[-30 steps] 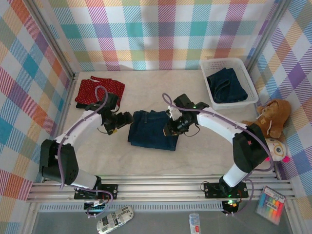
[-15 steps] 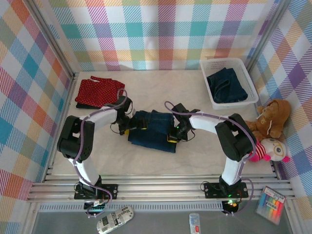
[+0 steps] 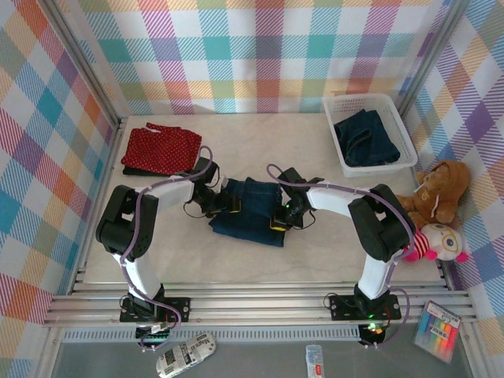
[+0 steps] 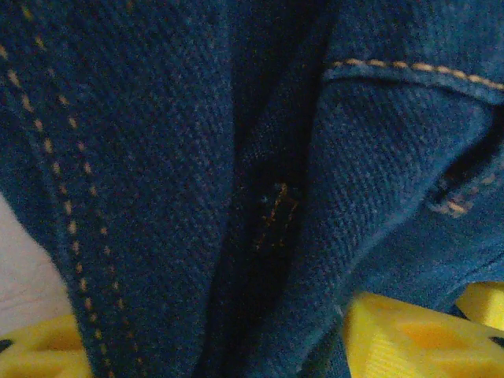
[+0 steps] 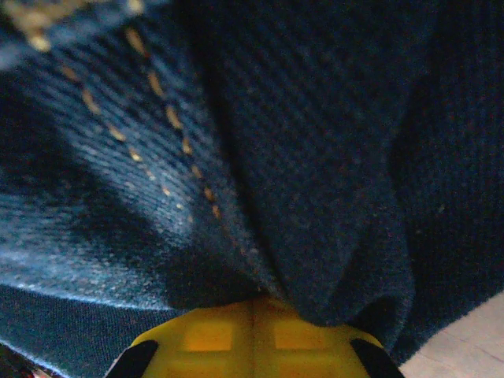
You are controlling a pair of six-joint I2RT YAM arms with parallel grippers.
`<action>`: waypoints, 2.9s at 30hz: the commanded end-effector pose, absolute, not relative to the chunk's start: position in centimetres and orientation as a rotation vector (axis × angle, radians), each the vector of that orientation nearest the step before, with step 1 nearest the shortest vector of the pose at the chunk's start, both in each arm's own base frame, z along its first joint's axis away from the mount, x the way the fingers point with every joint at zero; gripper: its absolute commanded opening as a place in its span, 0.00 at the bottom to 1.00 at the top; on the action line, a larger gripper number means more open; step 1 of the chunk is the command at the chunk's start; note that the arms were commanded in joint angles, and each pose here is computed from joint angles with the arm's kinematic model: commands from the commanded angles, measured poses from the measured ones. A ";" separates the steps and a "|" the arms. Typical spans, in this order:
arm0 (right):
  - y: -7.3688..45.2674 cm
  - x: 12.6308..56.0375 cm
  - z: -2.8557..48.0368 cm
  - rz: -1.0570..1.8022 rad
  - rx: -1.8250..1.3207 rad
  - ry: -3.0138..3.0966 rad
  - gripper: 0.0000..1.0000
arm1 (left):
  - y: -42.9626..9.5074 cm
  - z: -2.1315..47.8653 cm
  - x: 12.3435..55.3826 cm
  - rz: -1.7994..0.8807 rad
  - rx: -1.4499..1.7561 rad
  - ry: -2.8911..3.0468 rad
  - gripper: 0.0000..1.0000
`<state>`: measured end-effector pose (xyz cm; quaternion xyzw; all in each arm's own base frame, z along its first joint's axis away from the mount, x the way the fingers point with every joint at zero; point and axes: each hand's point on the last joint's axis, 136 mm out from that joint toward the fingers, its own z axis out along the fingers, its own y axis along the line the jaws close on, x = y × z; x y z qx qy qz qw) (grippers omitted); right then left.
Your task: Fold and stack the skirts
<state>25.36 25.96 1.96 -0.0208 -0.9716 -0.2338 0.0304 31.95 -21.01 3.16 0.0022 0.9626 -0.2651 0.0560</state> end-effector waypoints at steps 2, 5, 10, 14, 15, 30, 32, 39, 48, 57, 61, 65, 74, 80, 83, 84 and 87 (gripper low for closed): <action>23.0 23.4 -1.4 -0.494 -0.124 -2.986 0.00 | -22.9 2.3 31.6 -0.913 0.072 2.890 0.35; 23.6 23.8 -0.7 -0.552 -0.104 -2.999 0.00 | -22.7 1.8 31.5 -0.894 0.066 2.903 0.19; 25.2 25.4 1.9 -0.706 -0.082 -3.042 0.08 | -22.1 1.5 31.5 -0.832 0.059 2.913 0.00; 26.0 27.5 6.0 -0.829 -0.141 -3.131 0.42 | -21.1 2.2 32.1 -0.709 0.065 2.895 0.00; 25.8 28.1 7.2 -0.843 -0.162 -3.177 0.52 | -20.5 2.3 32.3 -0.640 0.071 2.893 0.00; 17.3 32.0 15.0 -0.720 -0.514 -3.526 0.99 | -15.0 7.8 37.3 0.202 0.343 2.772 0.00; 16.9 32.3 15.1 -0.725 -0.536 -3.524 0.99 | -13.4 9.2 38.8 0.381 0.369 2.716 0.00; 16.6 32.7 15.3 -0.752 -0.551 -3.521 0.99 | -9.7 14.1 43.4 0.695 0.462 2.600 0.00; 16.5 32.7 15.1 -0.756 -0.567 -3.503 0.99 | -5.2 19.5 48.2 0.667 0.501 2.589 0.00; 16.6 32.7 14.7 -0.768 -0.612 -3.471 0.99 | -4.6 22.6 50.6 0.424 0.495 2.551 0.00; 16.7 32.7 14.5 -0.777 -0.624 -3.456 0.99 | -5.4 24.3 50.7 0.352 0.513 2.532 0.00; 16.8 32.6 14.4 -0.776 -0.628 -3.446 0.99 | -6.2 26.3 50.6 0.269 0.509 2.486 0.00; 16.6 32.2 14.3 -0.764 -0.619 -3.444 0.99 | 0.1 25.1 52.0 0.116 0.326 2.534 0.00; 16.0 31.6 14.5 -0.723 -0.631 -3.448 0.99 | 6.3 20.1 53.0 0.085 0.205 2.618 0.00; 15.5 31.2 14.6 -0.698 -0.652 -3.457 0.99 | 9.1 18.3 53.6 0.049 0.110 2.627 0.12; 15.3 31.1 14.7 -0.689 -0.653 -3.464 0.99 | 9.5 17.6 53.8 0.051 0.095 2.641 0.42; 14.3 31.2 15.8 -0.646 -0.637 -3.531 0.99 | 11.5 15.4 54.0 0.170 0.014 2.692 1.00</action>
